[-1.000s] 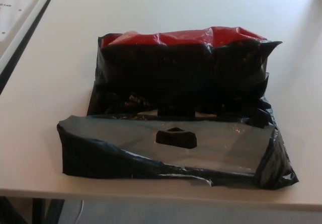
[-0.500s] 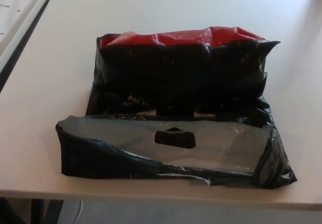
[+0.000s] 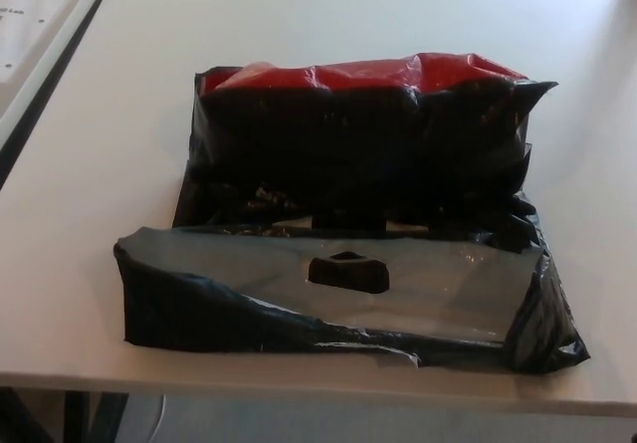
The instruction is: A plastic bag is kept infront of the robot in the middle of the desk and the robot uses both its hands to grab it from the top and lifts it up and then releases it.
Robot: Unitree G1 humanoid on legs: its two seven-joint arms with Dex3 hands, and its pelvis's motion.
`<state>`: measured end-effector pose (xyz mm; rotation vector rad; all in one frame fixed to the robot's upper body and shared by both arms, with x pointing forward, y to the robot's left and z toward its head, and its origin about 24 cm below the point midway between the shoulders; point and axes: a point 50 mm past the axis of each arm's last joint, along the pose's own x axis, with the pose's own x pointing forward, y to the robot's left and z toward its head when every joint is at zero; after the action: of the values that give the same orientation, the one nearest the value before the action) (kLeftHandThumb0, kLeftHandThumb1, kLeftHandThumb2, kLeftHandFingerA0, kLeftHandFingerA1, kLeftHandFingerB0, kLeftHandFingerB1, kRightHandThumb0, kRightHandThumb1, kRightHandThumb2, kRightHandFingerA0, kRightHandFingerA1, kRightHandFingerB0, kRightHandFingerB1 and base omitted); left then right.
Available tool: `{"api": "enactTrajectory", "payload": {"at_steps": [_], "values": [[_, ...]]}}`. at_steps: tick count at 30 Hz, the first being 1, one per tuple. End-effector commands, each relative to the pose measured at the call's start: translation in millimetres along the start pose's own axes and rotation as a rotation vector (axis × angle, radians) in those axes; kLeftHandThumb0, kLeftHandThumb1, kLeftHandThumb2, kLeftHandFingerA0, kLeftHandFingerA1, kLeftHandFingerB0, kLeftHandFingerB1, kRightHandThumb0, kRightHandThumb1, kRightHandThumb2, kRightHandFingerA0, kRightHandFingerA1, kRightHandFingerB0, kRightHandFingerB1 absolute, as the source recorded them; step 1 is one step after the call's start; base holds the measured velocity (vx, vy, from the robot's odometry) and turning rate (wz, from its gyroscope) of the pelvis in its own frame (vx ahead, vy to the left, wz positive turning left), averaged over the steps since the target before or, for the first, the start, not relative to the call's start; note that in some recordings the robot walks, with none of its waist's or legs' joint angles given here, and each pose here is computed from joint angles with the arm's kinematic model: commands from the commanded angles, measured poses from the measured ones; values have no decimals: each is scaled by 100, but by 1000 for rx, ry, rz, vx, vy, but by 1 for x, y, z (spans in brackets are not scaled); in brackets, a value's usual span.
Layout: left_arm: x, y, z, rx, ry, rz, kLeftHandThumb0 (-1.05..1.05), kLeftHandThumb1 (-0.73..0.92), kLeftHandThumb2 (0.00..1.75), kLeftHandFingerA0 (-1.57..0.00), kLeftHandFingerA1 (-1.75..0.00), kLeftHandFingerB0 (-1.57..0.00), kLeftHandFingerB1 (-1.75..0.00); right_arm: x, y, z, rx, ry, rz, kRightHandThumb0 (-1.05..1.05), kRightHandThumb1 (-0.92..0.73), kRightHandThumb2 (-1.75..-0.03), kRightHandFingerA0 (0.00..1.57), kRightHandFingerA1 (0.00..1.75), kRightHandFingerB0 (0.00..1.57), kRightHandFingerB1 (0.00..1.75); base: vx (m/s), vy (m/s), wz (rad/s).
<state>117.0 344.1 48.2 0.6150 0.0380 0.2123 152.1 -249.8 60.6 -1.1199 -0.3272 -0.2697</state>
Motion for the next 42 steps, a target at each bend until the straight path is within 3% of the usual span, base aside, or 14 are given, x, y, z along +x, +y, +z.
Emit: {"api": "enactTrajectory", "payload": {"at_steps": [1,3,4,7,13,14,15,20,21,27,30,31,38,42], "values": [[23,-4,-22,-119,146,-66,-39,37,60,-43,-44,-9,-27,24,-12,9,-83,-148,-19,-61,-40,-69,32,42,8,33,0,0,0],[36,-13,-28,-64,173,-85,-42,37,61,-43,-43,-8,-27,36,-8,12,-72,-175,1,-55,-47,-55,41,35,14,27,0,0,0],[38,-17,-30,-62,180,-90,-39,36,60,-43,-43,-9,-28,37,-7,13,-74,-179,11,-37,-28,-83,39,59,0,43,0,0,0],[49,-28,-36,-50,205,-107,-32,42,53,-47,-37,-11,-26,43,1,19,-35,-195,40,-59,-48,-56,60,42,18,28,0,0,0],[59,-55,-44,-114,267,-132,-21,28,79,-34,-57,0,-44,48,9,28,-15,-214,87,-38,-27,-84,39,60,3,44,0,0,0],[60,-58,-43,-124,264,-133,-21,29,79,-35,-57,0,-44,48,11,29,-12,-213,96,-62,-48,-56,48,37,16,27,0,0,0],[63,-61,-42,-152,268,-136,-27,44,53,-46,-36,-11,-27,48,14,29,-6,-214,109,-71,-44,-72,40,45,11,35,0,0,0],[67,-75,-39,-271,298,-162,-31,44,53,-49,-37,-14,-28,48,24,29,24,-217,193,-64,-39,-71,28,44,7,33,0,0,0],[68,-82,-38,-307,311,-181,-20,29,79,-36,-57,-3,-46,47,28,28,20,-212,228,-67,-39,-73,28,44,8,33,0,0,0],[71,-114,-25,-367,313,-241,-27,42,52,-51,-37,-16,-30,44,45,21,22,-177,339,-64,-38,-71,30,43,9,34,0,0,0],[71,-121,-21,-368,307,-255,-20,28,79,-37,-58,-4,-46,44,49,19,24,-176,362,-61,-43,-54,37,35,15,27,0,0,0],[74,-130,-14,-382,287,-277,-32,44,55,-46,-38,-14,-31,43,55,15,17,-166,384,-62,-44,-54,49,42,15,27,0,0,0],[81,-140,5,-366,251,-320,-29,45,56,-45,-38,-11,-30,40,72,-4,25,-87,443,-64,-45,-55,48,124,12,25,0,0,0],[85,-142,12,-350,242,-325,-21,30,80,-39,-59,0,-44,39,81,-14,17,-44,465,-59,-36,-78,66,118,0,34,0,0,0]]}}
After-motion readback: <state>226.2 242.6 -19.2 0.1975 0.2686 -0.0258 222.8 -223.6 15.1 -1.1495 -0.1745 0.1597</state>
